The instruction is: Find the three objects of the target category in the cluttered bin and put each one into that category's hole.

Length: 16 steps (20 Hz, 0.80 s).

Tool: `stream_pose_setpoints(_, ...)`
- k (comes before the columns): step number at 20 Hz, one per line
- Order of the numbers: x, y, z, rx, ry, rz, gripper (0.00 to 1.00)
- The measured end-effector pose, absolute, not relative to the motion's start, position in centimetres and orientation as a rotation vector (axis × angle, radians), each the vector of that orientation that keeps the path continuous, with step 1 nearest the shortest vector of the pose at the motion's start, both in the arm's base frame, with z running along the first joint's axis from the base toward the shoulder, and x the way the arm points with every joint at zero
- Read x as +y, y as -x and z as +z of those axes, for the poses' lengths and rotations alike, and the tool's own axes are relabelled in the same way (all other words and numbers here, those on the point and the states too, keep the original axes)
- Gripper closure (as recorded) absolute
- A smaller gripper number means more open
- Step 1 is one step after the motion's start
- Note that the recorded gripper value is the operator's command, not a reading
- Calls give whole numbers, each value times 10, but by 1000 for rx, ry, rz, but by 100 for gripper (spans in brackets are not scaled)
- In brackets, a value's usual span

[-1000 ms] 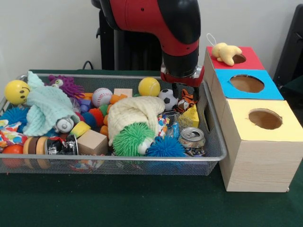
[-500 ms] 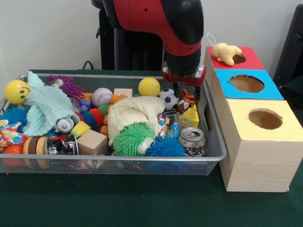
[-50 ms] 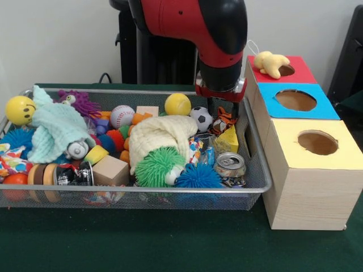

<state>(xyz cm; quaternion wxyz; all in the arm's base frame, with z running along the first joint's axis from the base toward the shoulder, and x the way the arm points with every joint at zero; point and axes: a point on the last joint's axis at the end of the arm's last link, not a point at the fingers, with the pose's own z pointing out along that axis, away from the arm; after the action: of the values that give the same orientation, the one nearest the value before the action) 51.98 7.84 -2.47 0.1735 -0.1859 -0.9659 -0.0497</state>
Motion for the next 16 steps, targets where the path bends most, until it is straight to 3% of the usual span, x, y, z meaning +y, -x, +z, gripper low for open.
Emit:
stream_pose_setpoints(8,63,-505,-70,-2733,587,-121,0)
stream_pose_setpoints(15,59,-506,-70,-2717,600,-140,0)
stream_pose_setpoints(16,58,-506,-70,-2716,603,-142,100)
